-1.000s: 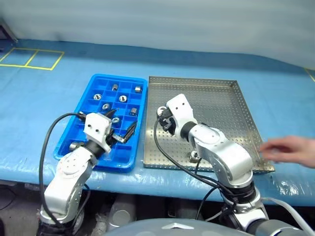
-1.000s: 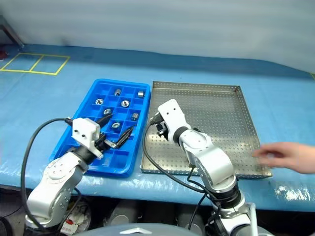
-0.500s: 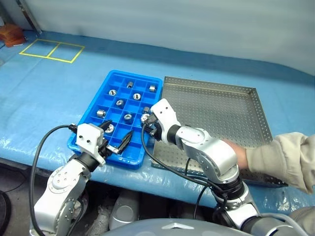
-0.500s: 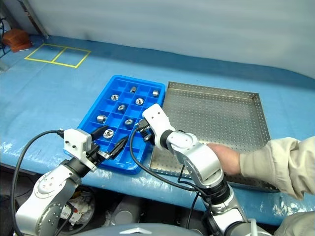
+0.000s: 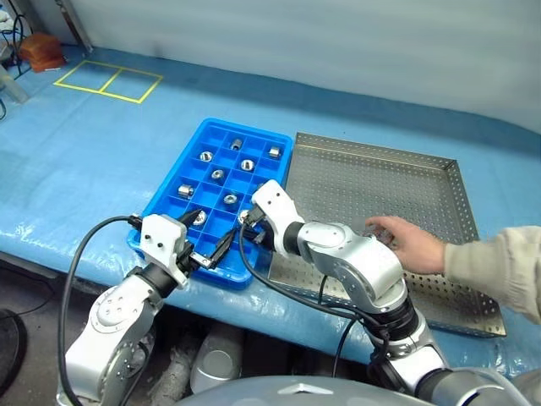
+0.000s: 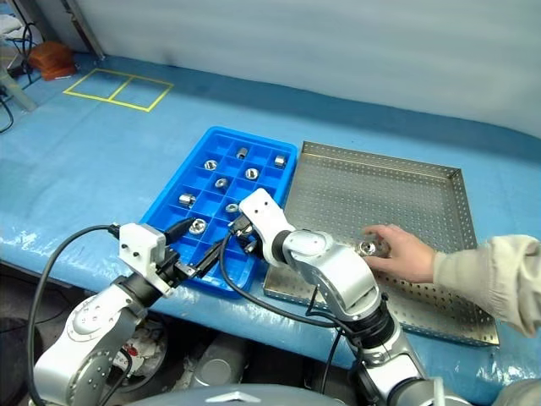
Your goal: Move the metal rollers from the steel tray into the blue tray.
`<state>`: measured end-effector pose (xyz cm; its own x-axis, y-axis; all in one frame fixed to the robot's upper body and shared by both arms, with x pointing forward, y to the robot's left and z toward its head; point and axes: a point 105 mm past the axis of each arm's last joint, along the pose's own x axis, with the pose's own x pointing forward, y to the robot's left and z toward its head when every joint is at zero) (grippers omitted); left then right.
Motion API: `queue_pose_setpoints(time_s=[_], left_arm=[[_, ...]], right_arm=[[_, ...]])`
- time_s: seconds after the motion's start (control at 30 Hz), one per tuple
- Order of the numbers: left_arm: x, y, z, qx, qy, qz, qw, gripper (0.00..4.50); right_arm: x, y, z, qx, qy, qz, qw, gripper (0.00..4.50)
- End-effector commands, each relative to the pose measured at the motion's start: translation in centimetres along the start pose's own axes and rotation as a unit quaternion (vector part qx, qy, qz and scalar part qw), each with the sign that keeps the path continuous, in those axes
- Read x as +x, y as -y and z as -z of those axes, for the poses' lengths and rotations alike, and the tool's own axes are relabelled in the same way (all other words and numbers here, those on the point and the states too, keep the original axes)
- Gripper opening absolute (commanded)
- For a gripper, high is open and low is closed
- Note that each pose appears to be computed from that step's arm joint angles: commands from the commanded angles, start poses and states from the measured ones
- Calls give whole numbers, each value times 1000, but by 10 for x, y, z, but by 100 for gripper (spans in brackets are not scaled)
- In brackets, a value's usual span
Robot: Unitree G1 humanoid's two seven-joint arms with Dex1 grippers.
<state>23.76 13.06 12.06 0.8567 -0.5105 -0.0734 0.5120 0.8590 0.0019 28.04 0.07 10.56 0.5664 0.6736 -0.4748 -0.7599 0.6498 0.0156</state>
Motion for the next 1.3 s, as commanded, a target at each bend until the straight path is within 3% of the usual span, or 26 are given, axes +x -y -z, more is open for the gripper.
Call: queue_pose_setpoints(time_s=[0.03,0.23,0.53,0.7,0.97,1.3], left_arm=[[2,6,-10,5,20,17,1000,450],[7,6,-11,14,18,36,999,450],[26,20,-16,27,21,104,994,450],[42,34,-16,27,19,163,986,450],[53,49,-14,21,18,219,975,450],[58,55,-16,20,22,235,972,450]], right_arm=[[-6,3,0,7,6,9,1000,196],[-17,15,0,22,18,44,999,388],[-63,60,-9,63,129,200,969,388],[-89,92,17,106,141,298,938,388],[-86,111,42,151,133,362,910,388],[-62,106,45,168,133,342,915,388]])
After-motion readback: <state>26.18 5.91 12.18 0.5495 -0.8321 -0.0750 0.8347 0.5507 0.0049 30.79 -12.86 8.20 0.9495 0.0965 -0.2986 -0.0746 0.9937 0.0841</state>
